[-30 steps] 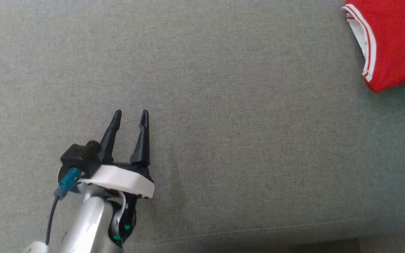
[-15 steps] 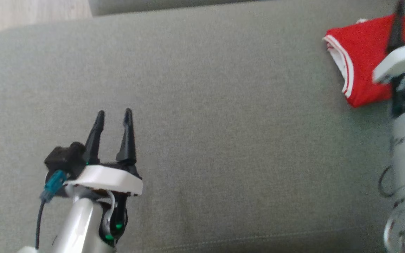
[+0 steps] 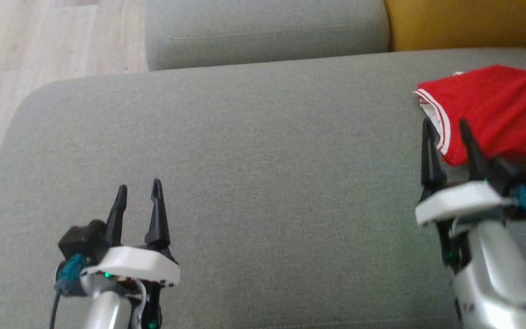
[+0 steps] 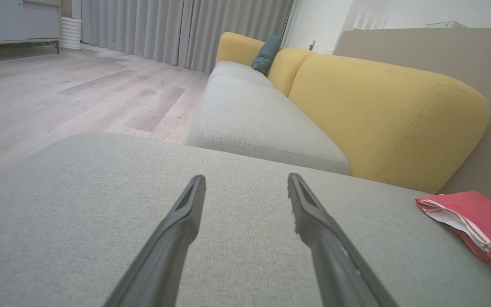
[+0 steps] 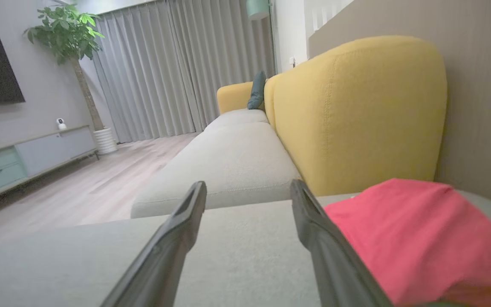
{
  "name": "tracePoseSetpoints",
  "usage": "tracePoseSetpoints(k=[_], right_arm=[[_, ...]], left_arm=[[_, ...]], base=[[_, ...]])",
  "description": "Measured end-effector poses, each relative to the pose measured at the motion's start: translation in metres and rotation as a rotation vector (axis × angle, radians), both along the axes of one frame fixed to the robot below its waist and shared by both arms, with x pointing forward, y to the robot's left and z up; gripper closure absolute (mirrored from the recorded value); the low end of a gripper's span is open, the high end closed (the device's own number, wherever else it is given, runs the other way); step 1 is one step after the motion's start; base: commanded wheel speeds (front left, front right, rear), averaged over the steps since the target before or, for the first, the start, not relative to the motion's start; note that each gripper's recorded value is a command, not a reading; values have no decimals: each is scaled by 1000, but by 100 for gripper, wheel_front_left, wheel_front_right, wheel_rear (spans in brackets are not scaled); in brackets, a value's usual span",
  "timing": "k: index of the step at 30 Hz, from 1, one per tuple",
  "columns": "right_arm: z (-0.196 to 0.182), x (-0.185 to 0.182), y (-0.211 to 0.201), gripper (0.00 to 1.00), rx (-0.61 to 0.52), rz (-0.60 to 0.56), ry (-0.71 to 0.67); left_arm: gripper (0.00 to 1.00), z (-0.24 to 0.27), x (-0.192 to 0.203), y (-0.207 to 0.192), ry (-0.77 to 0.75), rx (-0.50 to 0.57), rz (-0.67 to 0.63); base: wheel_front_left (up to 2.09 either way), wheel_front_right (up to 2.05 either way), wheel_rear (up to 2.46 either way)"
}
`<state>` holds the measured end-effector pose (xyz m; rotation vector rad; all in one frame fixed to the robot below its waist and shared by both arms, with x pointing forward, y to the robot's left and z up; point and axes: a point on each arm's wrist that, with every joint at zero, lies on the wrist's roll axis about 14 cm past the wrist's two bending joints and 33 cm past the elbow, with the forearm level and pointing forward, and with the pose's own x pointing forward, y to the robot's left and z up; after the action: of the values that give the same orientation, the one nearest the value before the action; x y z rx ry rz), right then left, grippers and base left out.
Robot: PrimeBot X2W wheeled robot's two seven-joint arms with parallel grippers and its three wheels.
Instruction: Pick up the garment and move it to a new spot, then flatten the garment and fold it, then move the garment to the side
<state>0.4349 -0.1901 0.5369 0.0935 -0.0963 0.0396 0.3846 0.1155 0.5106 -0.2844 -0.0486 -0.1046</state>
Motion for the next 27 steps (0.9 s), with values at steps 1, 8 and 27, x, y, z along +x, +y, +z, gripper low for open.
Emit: tracePoseSetpoints(k=[1,8,27], right_arm=[[-3,-6,5,0,22,12,1],[-20,-39,20,0,90,42,13],[-37,-63,47,0,104,122,81]], left_arm=[[0,0,-3,2,1,3,5],[0,-12,-18,8,31,29,19],[0,-23,-25,3,64,45,2]], base=[[0,0,0],[0,0,0],[0,0,0]])
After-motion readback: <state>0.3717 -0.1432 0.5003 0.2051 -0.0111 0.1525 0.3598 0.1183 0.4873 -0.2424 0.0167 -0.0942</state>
